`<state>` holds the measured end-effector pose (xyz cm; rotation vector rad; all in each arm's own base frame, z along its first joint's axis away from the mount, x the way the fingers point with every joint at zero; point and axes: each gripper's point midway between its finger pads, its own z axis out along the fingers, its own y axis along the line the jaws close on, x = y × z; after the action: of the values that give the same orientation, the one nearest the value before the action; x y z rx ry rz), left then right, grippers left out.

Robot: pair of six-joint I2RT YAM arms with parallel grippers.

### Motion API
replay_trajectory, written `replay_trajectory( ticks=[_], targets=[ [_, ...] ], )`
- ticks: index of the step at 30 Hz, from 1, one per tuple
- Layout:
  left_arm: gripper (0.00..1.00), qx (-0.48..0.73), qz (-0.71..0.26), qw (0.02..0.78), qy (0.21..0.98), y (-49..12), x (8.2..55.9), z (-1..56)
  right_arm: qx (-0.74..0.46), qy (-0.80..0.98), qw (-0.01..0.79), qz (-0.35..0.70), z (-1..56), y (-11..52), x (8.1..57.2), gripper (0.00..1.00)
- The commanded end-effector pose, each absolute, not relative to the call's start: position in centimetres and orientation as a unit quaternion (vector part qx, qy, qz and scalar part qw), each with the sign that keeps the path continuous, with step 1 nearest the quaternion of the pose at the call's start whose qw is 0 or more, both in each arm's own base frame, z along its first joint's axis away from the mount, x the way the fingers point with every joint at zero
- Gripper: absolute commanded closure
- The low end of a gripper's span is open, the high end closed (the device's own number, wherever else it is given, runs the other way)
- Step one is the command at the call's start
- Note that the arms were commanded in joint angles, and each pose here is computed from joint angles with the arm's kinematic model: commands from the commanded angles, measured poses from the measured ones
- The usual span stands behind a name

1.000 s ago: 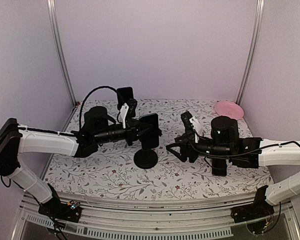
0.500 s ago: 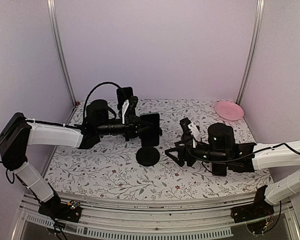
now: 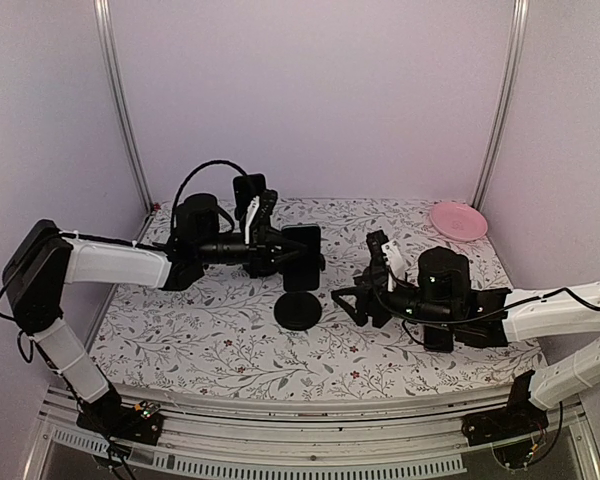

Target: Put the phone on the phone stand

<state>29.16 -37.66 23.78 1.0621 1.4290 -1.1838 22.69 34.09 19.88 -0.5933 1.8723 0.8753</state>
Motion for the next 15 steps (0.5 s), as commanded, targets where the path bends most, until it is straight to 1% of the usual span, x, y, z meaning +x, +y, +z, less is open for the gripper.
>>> replay_trajectory(
  ticks=[1,7,11,15],
  targets=[
    [1.0,0.449,-0.489,0.491,0.564,-38.0,30.7,24.9,-0.224,0.765,0.489,0.354,20.1,34.1,23.6,0.27],
    [1.0,0.457,-0.493,0.503,0.544,-38.5,32.2,26.3,-0.228,0.759,0.494,0.357,21.1,34.5,23.7,0.27],
    [1.0,0.451,-0.496,0.493,0.554,-38.5,33.4,26.7,-0.232,0.758,0.493,0.359,21.5,34.6,23.7,0.27],
    [1.0,0.44,-0.495,0.495,0.562,-37.5,33.5,27.7,-0.234,0.76,0.491,0.357,21.5,34.6,23.7,0.26]
  ],
)
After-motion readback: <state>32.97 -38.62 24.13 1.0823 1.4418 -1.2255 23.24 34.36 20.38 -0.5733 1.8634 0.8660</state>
